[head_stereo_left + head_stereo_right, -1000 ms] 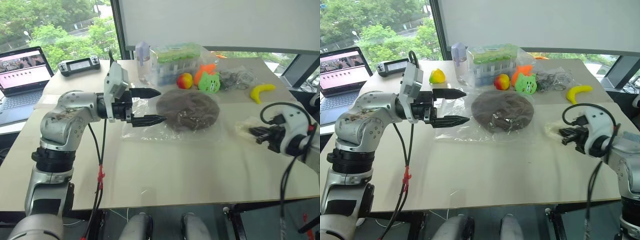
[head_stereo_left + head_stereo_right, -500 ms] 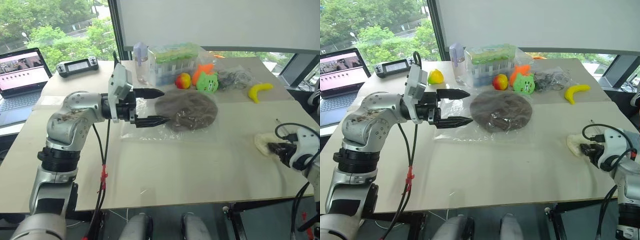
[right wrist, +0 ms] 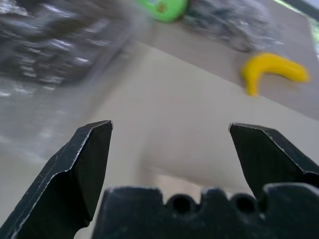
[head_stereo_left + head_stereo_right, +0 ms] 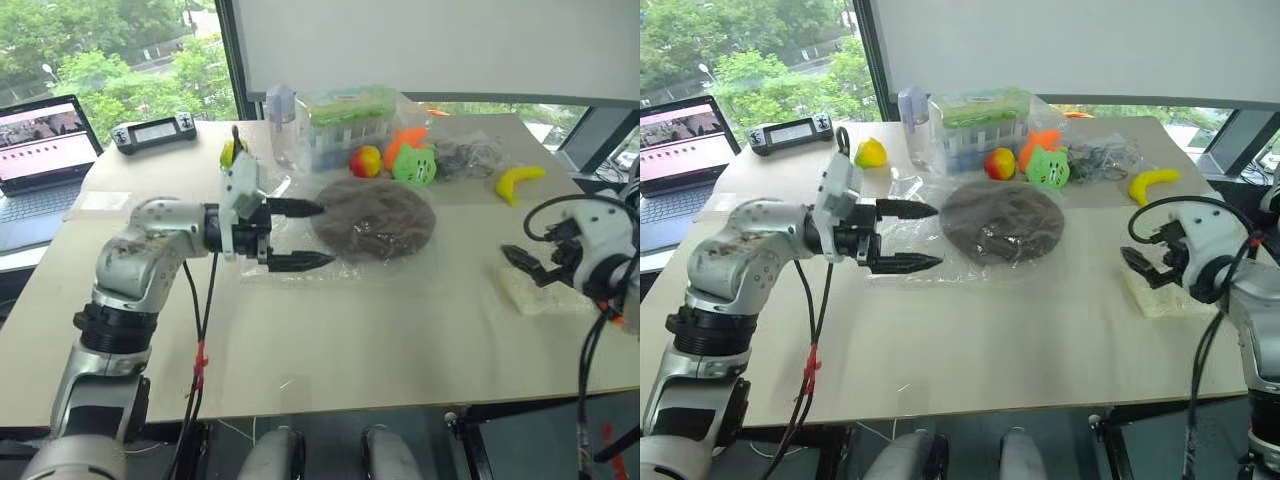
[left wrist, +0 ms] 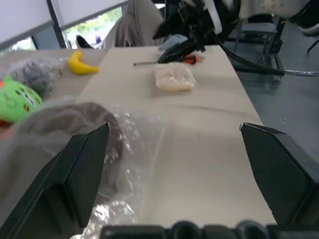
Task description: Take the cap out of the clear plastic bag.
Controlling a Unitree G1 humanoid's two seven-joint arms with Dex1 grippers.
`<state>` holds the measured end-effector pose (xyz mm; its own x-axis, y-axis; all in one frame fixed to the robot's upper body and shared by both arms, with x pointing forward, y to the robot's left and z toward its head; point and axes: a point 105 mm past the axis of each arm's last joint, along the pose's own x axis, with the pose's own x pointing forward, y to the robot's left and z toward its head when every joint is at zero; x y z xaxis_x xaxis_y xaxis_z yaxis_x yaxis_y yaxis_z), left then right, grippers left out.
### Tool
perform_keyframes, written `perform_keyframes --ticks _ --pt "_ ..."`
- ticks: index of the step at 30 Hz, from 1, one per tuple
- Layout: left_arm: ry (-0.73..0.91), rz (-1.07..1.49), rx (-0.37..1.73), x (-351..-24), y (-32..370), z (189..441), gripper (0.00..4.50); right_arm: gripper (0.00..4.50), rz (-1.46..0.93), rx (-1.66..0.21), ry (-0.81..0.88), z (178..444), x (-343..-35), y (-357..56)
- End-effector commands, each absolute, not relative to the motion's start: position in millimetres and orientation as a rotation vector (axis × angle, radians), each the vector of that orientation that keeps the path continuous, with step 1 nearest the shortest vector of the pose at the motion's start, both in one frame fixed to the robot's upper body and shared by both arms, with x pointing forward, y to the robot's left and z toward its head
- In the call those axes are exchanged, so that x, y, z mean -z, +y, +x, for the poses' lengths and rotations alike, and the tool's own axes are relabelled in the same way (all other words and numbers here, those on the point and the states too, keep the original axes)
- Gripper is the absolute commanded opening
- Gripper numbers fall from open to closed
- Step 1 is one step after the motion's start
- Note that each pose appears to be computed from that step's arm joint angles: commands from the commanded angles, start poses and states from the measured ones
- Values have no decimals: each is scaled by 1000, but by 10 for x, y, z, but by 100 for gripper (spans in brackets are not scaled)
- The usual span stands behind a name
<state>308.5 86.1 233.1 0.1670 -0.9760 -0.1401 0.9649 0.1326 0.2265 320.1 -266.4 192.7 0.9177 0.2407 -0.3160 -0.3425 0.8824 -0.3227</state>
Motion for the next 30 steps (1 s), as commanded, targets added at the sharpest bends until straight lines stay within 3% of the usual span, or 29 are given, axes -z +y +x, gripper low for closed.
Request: perform_keyframes --ticks 1,7,12,19,23,26,30 --pt "-86 344 1370 -2394 886 3108 450 448 -290 -385 254 3253 -1872 -2399" --pt "-50 389 1317 -2286 920 3151 450 448 -150 -396 274 3380 -1653 -2190" --pt "8 543 1322 -1868 802 3062 450 448 -160 -427 266 3325 -1725 -2147" --pt "-24 579 1331 -1827 703 3059 450 448 -148 -622 321 3019 -1768 -1798" --pt "-85 776 1266 -1702 561 3183 450 448 -151 -622 321 2969 -1801 -1742" --pt "-88 897 1309 -1481 453 3110 450 448 -141 -597 310 2978 -1831 -1741" --pt "-167 1025 1204 -1418 405 3277 450 448 -129 -614 326 2868 -1812 -1682"
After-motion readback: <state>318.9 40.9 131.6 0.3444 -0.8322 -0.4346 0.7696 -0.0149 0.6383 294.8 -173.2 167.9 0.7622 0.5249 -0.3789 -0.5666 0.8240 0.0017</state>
